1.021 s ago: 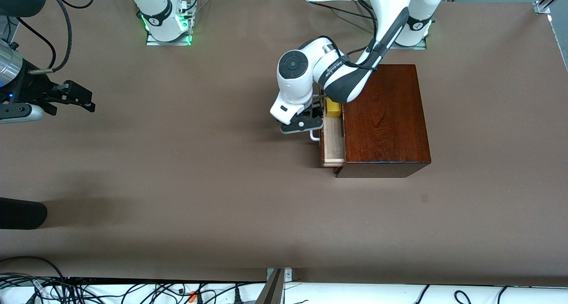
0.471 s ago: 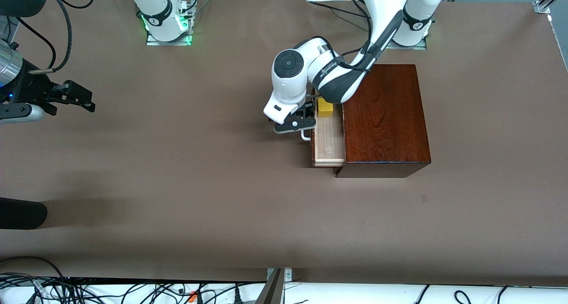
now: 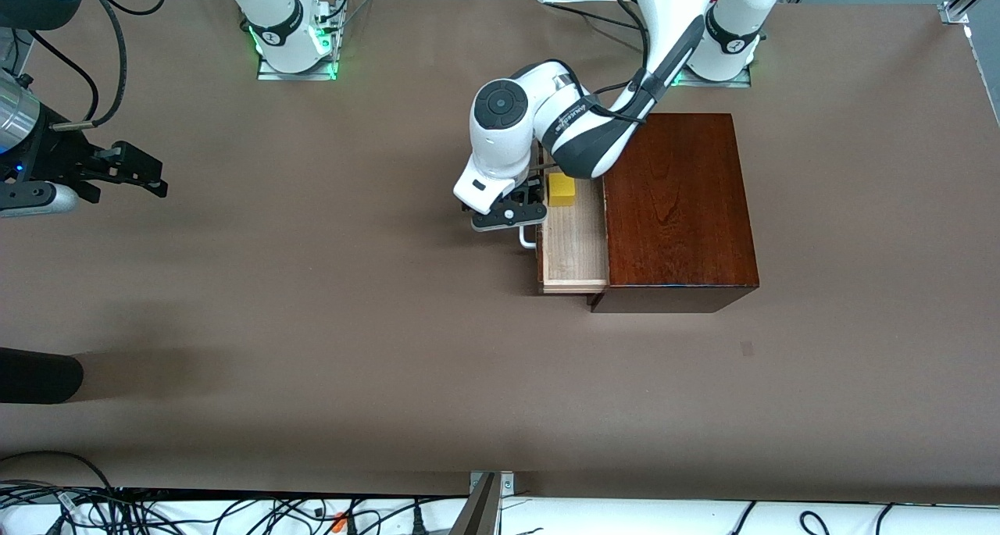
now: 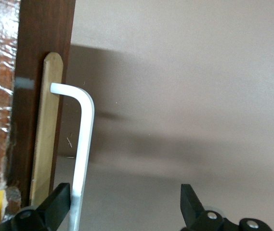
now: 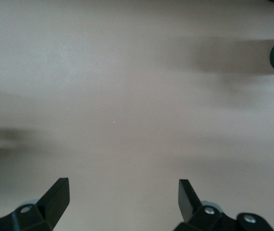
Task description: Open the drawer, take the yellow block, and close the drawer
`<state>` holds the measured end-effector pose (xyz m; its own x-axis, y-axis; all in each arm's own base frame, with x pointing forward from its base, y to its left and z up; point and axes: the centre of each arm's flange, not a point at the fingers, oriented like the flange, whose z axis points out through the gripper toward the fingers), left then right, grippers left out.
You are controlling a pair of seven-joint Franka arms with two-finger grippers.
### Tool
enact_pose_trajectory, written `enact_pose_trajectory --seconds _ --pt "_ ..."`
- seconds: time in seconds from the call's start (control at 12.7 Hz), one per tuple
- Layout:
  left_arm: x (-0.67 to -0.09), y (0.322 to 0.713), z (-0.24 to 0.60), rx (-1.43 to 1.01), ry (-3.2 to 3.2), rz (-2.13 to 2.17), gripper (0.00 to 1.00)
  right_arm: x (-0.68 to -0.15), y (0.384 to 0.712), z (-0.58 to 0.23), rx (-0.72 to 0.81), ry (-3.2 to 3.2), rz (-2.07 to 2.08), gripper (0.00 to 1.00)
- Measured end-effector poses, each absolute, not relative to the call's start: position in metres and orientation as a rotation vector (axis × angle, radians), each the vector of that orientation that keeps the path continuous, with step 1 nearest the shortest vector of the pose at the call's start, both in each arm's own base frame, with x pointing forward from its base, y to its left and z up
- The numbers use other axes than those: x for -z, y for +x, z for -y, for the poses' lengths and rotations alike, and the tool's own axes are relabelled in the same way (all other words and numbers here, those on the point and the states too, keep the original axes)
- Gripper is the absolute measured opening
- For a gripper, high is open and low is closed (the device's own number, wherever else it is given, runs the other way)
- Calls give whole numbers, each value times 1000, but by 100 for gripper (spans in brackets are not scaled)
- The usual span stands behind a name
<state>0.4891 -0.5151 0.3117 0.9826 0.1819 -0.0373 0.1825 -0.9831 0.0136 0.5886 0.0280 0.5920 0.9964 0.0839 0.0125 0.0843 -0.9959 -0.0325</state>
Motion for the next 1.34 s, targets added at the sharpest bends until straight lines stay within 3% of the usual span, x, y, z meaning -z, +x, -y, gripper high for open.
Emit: enact_pose_trajectory --seconds 0.55,0.94,1.34 --pt "-395 513 488 151 3221 -124 100 -592 589 -30 17 -3105 137 100" --pt "-491 572 364 203 3161 7 100 -592 588 -32 17 -3105 141 100" --pt "-544 597 244 255 3161 105 100 -592 588 -32 17 -3105 142 100"
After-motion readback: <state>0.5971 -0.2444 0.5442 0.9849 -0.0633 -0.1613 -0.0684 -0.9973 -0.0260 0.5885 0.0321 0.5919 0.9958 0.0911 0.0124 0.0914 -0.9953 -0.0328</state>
